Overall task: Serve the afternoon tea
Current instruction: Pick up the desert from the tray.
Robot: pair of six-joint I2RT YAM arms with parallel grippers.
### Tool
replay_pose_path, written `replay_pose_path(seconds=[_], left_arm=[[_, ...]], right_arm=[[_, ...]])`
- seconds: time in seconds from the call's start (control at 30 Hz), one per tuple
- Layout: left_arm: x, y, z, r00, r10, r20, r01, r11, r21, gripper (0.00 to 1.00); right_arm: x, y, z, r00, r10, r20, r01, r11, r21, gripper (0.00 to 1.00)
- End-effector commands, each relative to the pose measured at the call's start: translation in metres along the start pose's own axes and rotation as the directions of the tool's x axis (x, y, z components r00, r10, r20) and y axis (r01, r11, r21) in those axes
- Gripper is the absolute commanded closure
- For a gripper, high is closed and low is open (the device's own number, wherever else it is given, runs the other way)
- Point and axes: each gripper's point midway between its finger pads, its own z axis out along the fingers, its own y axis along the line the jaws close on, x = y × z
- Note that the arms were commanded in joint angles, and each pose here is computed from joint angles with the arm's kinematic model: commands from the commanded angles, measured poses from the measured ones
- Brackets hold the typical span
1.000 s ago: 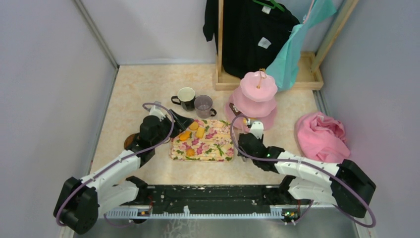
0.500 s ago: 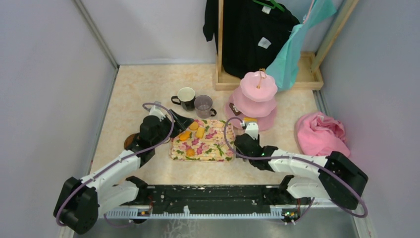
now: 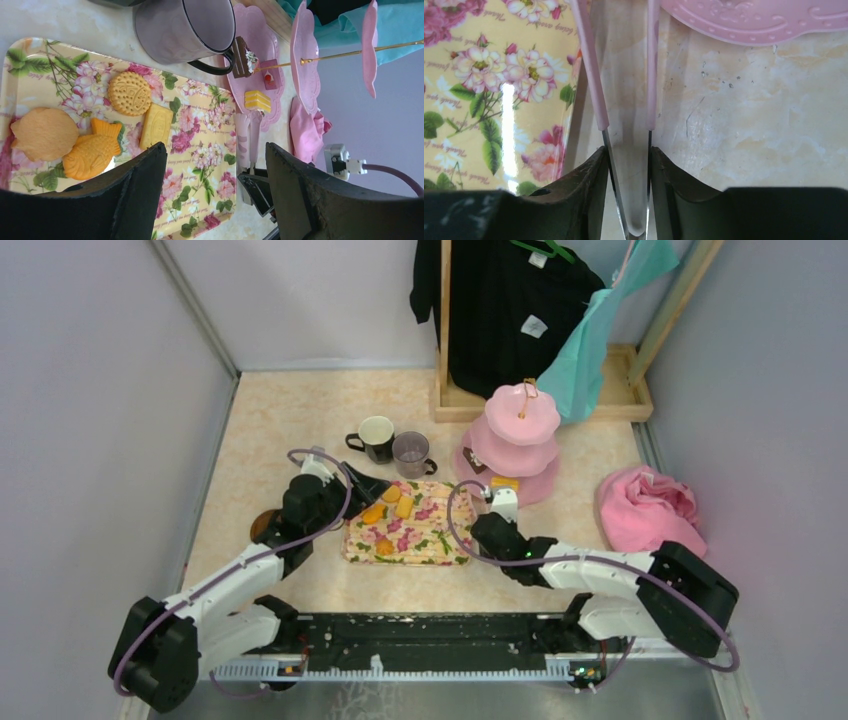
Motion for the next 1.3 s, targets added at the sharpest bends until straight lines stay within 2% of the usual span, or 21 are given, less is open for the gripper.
replay_pose_path(seconds=[0.0,0.5,0.77,1.27], left_arm=[[-0.006,0.000,-0.001,0.999,0.011,0.034,-0.012,1.000,0.008,0.22],[-0.015,-0.001,-0.002,0.998,0.026,0.064,-0.025,1.000,-0.014,0.21],[-0.010,0.010,-0.001,0.998,0.030,0.060,-0.027,0.999,-0.041,0.20],[-0.004,0.019,0.002,0.998,0.019,0.054,-0.017,0.999,-0.046,0.21]], right_arm=[[-0.025,0.012,-0.013,0.994,0.024,0.109,-0.017,0.998,-0.062,0.66],[-0.053,0.020,-0.052,0.987,-0.009,0.159,0.028,0.993,-0.119,0.71],[-0.065,0.052,-0.073,0.988,-0.047,0.145,0.077,0.975,-0.206,0.71],[-0.071,0.122,-0.051,0.999,-0.031,0.041,0.042,0.952,-0.302,0.68]])
